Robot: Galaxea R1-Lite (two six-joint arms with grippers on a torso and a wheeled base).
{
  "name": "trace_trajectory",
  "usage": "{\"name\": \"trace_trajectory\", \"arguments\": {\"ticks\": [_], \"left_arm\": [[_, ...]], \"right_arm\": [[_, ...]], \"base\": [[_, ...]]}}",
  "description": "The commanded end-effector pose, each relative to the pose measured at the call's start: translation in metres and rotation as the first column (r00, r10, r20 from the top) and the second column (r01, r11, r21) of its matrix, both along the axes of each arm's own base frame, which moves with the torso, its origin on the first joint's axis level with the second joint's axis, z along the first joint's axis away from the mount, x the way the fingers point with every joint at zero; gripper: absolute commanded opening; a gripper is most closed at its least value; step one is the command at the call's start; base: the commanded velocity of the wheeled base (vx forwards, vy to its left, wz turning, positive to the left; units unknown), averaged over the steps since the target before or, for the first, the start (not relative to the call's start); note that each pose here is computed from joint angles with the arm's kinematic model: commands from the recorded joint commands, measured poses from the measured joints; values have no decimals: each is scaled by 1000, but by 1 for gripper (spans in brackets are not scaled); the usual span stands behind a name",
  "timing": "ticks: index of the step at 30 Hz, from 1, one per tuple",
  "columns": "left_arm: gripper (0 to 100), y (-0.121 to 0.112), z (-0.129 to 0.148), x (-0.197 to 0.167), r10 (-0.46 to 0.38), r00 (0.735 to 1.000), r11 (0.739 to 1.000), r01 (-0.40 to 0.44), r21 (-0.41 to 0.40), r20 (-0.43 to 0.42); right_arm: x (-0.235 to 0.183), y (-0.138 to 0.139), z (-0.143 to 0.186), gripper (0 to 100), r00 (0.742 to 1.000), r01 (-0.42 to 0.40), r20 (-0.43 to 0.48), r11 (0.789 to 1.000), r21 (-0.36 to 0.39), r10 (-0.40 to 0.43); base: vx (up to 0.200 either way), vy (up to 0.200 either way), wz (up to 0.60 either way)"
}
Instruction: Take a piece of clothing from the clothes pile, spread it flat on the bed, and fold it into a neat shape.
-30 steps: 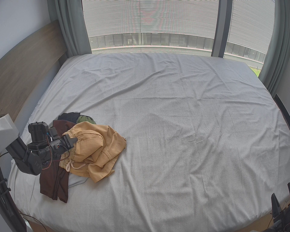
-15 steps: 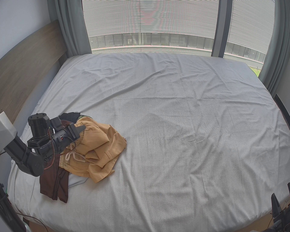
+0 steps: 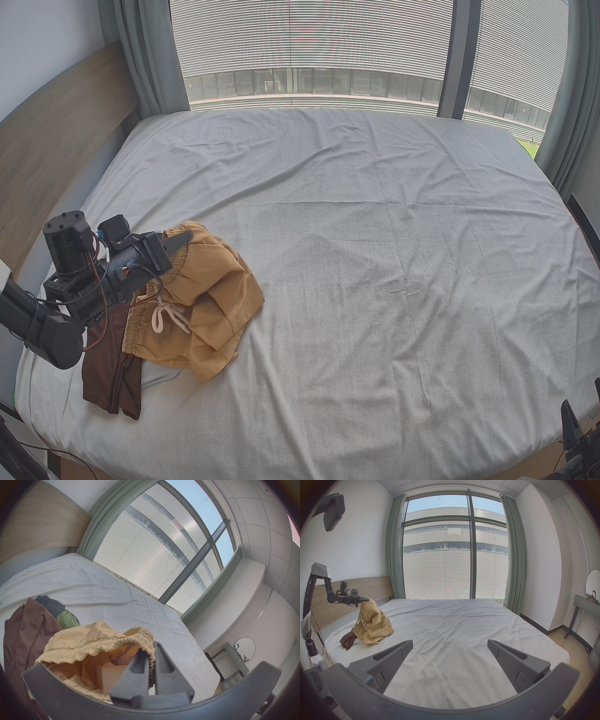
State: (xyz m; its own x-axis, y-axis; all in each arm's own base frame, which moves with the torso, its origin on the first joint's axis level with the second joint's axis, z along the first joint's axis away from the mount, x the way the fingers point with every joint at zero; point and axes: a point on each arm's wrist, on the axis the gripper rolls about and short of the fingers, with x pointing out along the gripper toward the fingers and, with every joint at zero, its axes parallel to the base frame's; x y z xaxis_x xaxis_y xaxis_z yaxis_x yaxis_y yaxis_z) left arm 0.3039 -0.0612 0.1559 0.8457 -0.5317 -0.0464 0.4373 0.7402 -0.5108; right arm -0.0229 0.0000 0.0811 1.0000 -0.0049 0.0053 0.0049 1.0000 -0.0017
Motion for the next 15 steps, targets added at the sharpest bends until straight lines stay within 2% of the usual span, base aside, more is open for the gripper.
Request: {"name": "trace_trajectory", "arguments": {"ticks": [1, 3, 9, 15], "left_arm": [[0, -2, 1, -5, -12, 1000, 1000, 12, 8, 5], [0, -7, 0, -9, -35, 999, 999, 35, 39, 17], [0, -20, 6, -15, -105, 994, 994, 104, 28, 36], [0, -26, 10, -16, -128, 991, 992, 128, 3, 39]], "right_arm": [[0, 0, -5, 100, 1000, 0, -1, 1000, 0, 0], [0, 0, -5, 100, 1000, 1, 1, 1000, 2, -1], [0, 0, -5, 100, 1000, 0, -1, 1000, 2, 0], [0, 0, -5, 100, 1000, 1, -1, 1000, 2, -1]], "base": [[0, 0, 0], [0, 0, 0], [0, 0, 0], [0, 0, 0]]}}
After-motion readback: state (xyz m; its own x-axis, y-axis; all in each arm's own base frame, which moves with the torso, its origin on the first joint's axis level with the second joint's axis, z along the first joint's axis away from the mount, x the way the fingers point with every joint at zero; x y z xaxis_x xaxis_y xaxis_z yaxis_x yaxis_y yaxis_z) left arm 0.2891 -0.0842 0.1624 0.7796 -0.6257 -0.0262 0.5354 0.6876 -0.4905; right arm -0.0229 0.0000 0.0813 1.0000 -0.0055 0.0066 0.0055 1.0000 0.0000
